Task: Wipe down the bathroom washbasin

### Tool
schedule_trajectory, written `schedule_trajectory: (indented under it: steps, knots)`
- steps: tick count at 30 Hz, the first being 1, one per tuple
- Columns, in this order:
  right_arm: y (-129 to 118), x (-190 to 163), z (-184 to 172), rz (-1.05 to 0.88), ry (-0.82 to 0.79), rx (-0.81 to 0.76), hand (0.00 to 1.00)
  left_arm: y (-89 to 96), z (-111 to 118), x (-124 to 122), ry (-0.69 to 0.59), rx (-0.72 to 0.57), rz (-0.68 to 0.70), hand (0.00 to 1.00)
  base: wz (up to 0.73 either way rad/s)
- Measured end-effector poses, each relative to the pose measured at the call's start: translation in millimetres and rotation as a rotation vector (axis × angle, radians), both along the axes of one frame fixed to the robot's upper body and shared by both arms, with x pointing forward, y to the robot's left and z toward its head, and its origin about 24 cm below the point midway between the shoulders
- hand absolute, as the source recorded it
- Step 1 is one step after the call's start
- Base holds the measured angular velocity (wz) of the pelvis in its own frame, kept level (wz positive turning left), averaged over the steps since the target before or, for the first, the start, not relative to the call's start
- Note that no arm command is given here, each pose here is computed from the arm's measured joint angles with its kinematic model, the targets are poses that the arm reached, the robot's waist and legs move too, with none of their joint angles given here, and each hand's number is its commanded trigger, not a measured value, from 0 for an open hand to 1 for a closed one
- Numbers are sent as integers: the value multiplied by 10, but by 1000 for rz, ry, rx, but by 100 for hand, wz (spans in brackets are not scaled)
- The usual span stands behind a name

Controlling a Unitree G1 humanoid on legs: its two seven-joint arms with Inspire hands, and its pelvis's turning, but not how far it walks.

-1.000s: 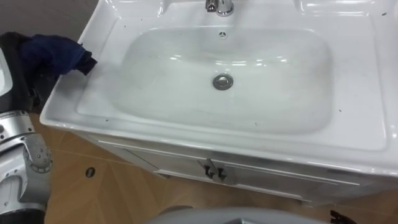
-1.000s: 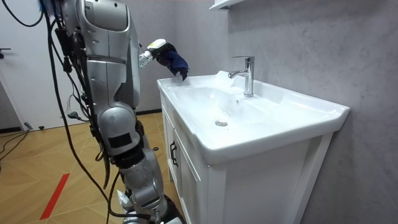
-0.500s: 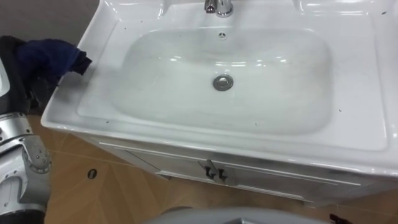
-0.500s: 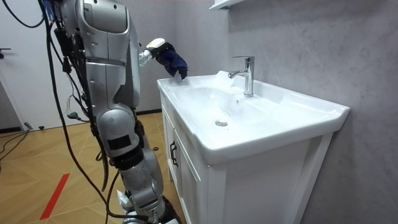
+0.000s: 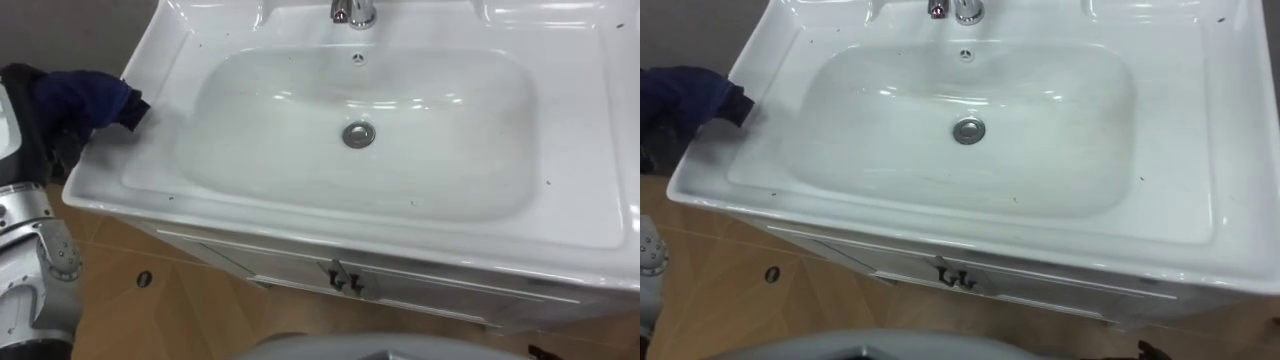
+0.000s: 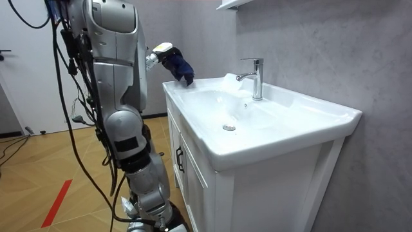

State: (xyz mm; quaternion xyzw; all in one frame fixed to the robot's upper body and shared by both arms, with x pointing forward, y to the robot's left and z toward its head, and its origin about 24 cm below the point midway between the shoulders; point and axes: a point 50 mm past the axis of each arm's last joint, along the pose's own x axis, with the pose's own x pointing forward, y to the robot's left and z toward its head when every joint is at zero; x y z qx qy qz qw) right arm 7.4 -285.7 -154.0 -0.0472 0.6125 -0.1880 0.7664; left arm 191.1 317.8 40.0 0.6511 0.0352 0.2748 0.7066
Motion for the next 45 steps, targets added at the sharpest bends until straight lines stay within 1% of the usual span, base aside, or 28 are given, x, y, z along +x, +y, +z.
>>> schedule_trajectory:
  steps: [3, 7, 13, 24, 30, 41, 45]
  knots:
    - [6, -17, -3, -1, 5, 0, 0, -7, 18, 6, -3, 12, -3, 0, 0]
    - [12, -56, -6, -2, 17, -6, 0, -42, 103, 32, -17, 72, -21, 0, 0]
    - [13, -75, -9, -8, 37, -13, 0, -79, 216, 56, -60, 97, -28, 0, -2]
    - [8, -41, -8, -14, 35, -30, 0, -65, 204, 55, -45, 74, -14, 0, 0]
    - [16, 11, -11, -5, 26, -29, 0, -88, 252, 67, -67, 78, -27, 0, 2]
    - [39, 25, -18, -5, 19, -22, 0, -110, 254, 72, -85, 57, -47, 0, 0]
    - [52, 21, -22, -8, 18, -20, 0, -121, 268, 70, -116, 56, -56, 0, 0]
